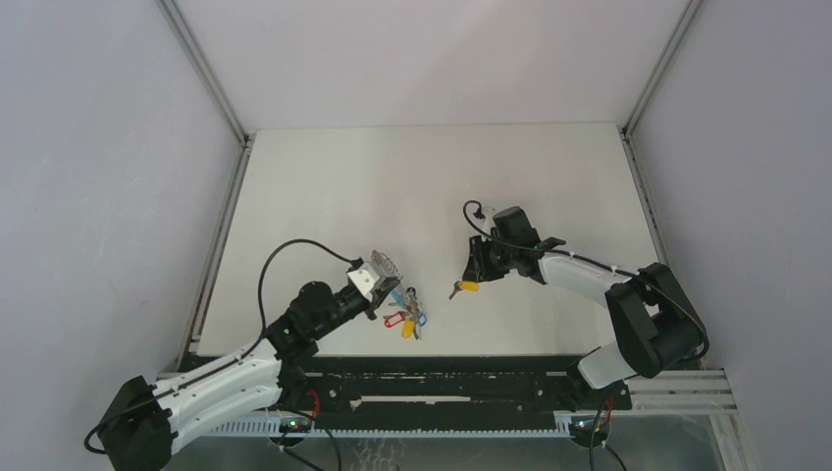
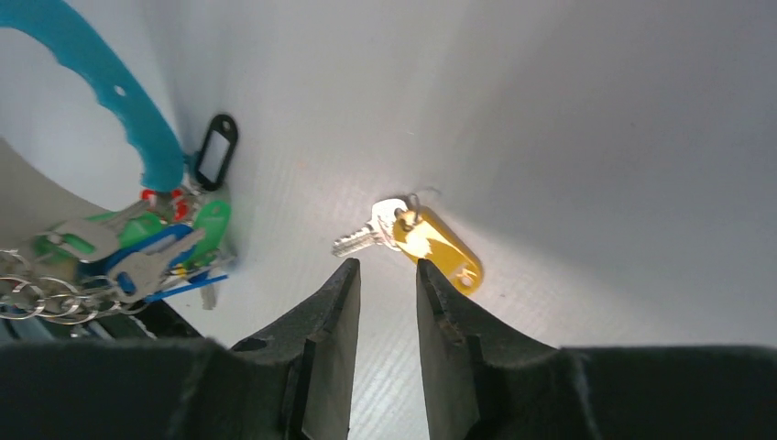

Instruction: Put the keys on the keyring

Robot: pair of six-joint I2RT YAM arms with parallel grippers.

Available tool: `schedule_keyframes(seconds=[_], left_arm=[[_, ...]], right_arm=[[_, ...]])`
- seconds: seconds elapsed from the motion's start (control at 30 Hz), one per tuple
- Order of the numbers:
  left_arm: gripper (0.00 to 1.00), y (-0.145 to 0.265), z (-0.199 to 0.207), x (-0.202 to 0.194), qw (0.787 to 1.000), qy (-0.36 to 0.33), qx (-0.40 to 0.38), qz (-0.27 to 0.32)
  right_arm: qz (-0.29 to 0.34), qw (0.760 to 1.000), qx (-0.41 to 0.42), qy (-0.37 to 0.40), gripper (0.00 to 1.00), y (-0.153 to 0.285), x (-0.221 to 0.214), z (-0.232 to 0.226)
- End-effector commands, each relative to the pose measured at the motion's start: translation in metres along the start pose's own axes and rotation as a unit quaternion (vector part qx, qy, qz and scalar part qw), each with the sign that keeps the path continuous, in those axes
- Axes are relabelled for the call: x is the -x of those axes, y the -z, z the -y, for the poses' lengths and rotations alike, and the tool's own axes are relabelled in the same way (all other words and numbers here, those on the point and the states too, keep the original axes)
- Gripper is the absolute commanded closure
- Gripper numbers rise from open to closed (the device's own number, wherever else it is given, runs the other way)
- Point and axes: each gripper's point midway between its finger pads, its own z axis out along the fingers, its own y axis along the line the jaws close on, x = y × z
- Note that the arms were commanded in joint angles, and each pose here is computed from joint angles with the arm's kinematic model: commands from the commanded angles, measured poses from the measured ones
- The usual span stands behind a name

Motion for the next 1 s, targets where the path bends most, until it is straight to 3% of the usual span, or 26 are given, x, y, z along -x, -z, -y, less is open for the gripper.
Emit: schedule_keyframes(seconds=[0.0, 0.23, 0.97], left_arm=[[1.0, -0.003, 0.001, 0.021, 0.999, 0.005, -0.004, 0.039], [1.0, -0.002, 0.0, 0.021, 0.999, 0.005, -0.003, 0.039], [1.0, -0.002, 0.0, 0.021, 0.999, 0.006, -0.003, 0.039]], right_arm=[[0.043, 0.997, 0.056, -0.027, 0.71, 0.002, 0.035, -0.026], [-0.013, 0.998, 0.031, -0.058, 0.71, -0.001, 0.028, -0.012], [-0.074, 0.995, 0.017, -0.065, 0.79, -0.023, 0.023, 0.0]])
